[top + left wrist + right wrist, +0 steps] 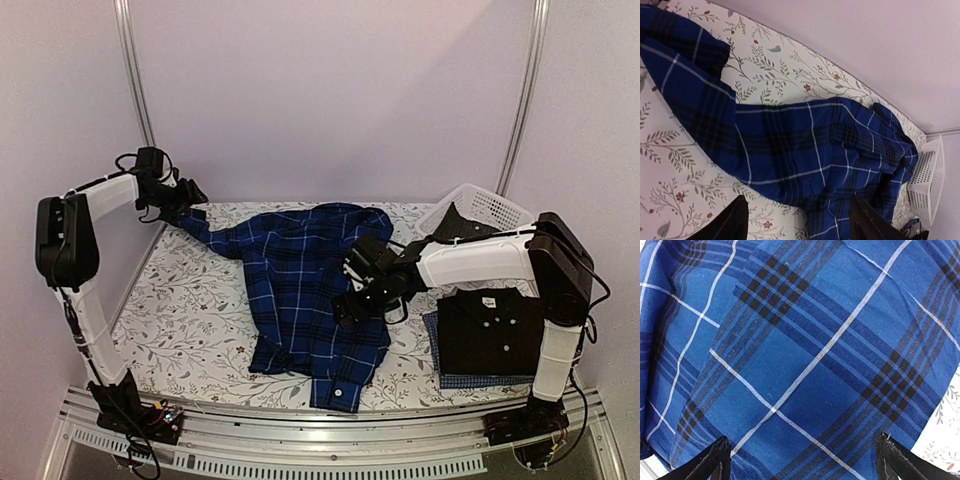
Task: Fold and stack the long sleeve shirts
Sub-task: Flatten out the crumpled shirt at the center of the board.
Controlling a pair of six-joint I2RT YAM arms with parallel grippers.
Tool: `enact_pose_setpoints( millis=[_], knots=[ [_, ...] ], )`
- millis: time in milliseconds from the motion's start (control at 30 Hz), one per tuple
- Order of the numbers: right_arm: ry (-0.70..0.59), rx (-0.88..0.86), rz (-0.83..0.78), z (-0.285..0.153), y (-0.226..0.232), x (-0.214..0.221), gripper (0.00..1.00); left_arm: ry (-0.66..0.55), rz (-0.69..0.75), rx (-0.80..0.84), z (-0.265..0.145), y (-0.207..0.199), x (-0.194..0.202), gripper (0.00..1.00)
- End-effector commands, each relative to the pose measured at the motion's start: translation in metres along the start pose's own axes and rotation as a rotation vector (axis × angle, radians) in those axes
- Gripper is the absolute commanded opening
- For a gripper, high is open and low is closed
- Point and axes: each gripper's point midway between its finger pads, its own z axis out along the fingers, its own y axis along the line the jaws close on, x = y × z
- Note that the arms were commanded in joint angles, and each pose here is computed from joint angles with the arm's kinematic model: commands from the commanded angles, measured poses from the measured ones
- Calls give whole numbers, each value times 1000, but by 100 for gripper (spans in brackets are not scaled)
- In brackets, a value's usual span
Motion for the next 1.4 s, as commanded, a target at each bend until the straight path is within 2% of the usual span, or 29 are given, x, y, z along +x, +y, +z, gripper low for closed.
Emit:
enact_pose_setpoints(
  millis=[0,267,567,767,967,1067,1233,1367],
  knots=[
    [-74,9,-15,-18,3,-23,99,-9,25,171,-31,-50,47,68],
    [-116,-17,-30,-23,12,-38,99,180,2,262,-50,-68,181,66],
    [-121,-21,-31,-19,13,-40,99,364,-34,335,-58,-77,289,58],
    [-124,-15,-28,-18,13,-42,99,401,-64,325,-51,-65,317,50],
    [-137,-9,-19,-16,13,-46,99,451,-77,377,-48,-73,338,44],
    [-127,-9,-15,-11,14,-46,99,473,-95,403,-47,-74,348,35],
    [-118,-3,-6,-4,13,-43,99,469,-99,342,-44,-59,354,1],
    [-110,-4,-4,0,13,-40,99,404,-51,199,-43,-32,341,0]
  ],
)
